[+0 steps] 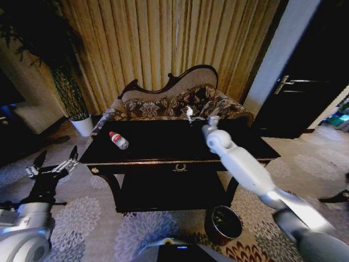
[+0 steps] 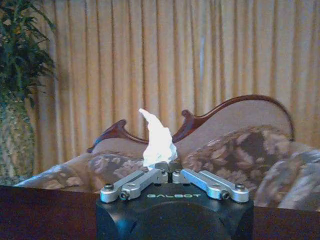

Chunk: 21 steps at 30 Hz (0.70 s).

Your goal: Move to the front of the table and place the trash on the table into the trash bin.

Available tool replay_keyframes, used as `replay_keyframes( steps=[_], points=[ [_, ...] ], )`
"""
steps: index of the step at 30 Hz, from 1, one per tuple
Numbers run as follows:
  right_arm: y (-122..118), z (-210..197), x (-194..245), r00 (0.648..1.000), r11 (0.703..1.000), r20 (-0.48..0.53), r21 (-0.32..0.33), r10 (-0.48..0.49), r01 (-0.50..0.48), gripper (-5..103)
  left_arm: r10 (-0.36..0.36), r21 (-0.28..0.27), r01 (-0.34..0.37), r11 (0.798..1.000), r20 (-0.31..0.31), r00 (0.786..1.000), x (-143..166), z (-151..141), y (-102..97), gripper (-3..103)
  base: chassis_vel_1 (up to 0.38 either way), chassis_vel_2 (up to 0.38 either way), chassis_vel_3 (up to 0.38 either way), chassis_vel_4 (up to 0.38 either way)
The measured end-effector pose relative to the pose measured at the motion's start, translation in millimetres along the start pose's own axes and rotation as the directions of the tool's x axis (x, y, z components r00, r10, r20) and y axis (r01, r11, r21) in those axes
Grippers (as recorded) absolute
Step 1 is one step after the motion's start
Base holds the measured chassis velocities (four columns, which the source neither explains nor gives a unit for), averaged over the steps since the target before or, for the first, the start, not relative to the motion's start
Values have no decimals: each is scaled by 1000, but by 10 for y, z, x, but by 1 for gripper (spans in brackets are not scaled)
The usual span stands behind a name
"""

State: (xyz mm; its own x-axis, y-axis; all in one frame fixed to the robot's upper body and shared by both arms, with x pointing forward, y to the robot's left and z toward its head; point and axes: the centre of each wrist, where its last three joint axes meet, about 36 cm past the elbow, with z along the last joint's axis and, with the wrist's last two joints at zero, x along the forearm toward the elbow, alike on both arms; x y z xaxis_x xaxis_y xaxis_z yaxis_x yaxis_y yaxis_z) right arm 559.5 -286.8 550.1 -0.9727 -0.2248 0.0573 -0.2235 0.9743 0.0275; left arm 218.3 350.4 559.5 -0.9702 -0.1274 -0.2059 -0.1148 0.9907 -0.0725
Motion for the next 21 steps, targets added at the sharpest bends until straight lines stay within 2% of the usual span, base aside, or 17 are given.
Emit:
replay_keyframes(
  steps=[1,2,5,11,14,16,21],
  points=[
    [-129,19,130,1000,1000,8,18,16,-16,0,5,2,-5,1000,-1,1000,-6,4,-5,100,0,0,0,0],
    [-129,19,130,1000,1000,8,18,16,-16,0,5,2,-5,1000,-1,1000,-6,4,-5,100,0,0,0,0],
    [-337,153,479,999,997,2,57,51,-51,0,20,14,-20,1000,-8,1000,-31,27,-10,100,0,0,0,0],
    [-448,216,889,995,991,31,90,97,-100,0,43,24,-42,999,-12,999,-123,67,41,100,0,0,0,0],
    [-457,210,938,994,990,37,87,107,-110,0,45,25,-44,999,-12,999,-133,69,51,100,0,0,0,0],
    [-462,189,1112,989,988,49,47,142,-144,0,45,27,-45,999,-14,999,-154,97,90,100,0,0,0,0],
    [-430,196,1330,986,986,28,14,167,-167,0,44,30,-43,999,-16,999,-162,132,127,100,0,0,0,0]
  ],
)
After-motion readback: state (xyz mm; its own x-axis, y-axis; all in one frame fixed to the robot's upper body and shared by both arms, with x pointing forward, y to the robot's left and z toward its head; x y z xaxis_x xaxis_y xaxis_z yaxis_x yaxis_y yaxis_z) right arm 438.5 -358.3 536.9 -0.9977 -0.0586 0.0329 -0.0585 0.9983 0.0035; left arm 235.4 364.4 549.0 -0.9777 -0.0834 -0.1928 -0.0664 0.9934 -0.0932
